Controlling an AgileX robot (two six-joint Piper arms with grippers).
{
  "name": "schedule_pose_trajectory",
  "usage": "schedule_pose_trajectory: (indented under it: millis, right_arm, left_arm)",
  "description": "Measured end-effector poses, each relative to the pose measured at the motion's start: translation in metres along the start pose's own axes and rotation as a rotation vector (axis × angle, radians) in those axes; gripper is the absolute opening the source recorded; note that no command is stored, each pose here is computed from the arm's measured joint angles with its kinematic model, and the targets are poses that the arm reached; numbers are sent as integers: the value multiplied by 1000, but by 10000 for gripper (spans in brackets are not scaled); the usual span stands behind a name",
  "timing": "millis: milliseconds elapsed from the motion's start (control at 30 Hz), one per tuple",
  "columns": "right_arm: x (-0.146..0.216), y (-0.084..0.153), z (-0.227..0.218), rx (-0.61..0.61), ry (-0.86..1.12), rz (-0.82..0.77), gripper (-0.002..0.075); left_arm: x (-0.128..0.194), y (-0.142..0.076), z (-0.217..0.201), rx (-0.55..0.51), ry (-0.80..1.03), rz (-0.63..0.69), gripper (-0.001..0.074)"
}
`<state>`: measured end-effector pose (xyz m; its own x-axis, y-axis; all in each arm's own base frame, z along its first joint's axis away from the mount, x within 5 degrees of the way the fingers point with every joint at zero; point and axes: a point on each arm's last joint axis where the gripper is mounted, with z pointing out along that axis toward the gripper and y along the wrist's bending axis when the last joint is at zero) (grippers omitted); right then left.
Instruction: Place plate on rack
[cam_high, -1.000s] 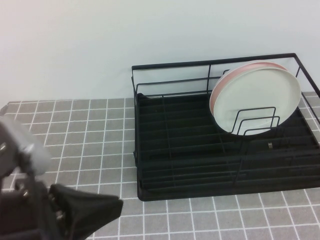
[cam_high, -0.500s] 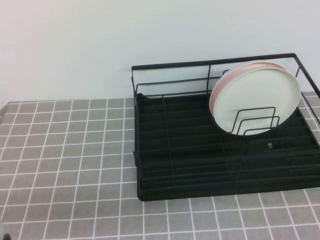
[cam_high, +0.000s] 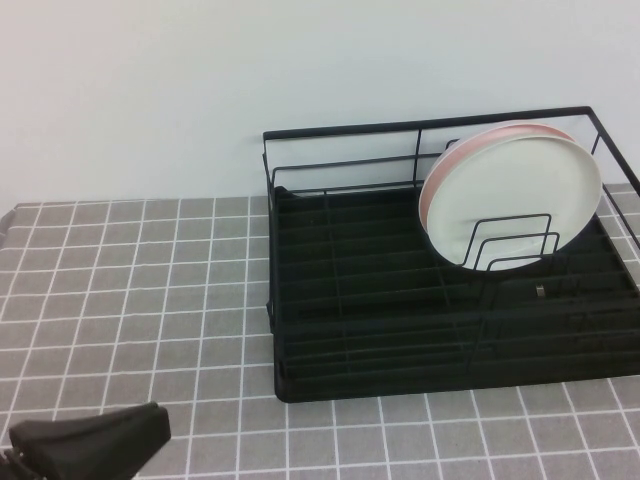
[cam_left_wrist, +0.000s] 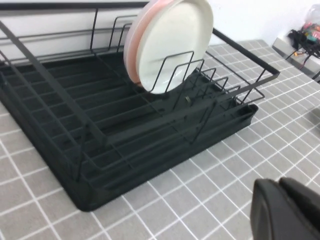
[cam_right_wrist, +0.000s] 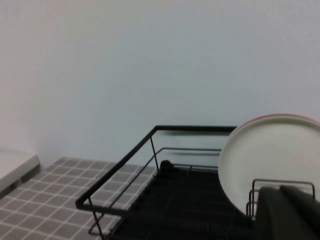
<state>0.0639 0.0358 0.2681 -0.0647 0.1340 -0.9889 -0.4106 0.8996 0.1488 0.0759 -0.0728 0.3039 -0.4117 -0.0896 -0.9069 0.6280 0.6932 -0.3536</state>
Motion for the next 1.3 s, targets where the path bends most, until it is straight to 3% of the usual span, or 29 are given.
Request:
schedule_pose_trajectory:
  millis: [633,967,1133,1300]
  right_arm:
    - [70,-11,2,31,192,85,-3]
    - [85,-13,1,35,236,95,-3]
    - [85,-13,1,35,236,95,-3]
    - [85,-13,1,38,235,99,-3]
  left_arm:
    - [2,-2,0,17,26,7,-1]
    - [2,-1,0,16,27,31,-1]
    - [1,4,2,-28,-32,10,-1]
    - [3,18,0,-140,-145,35,-2]
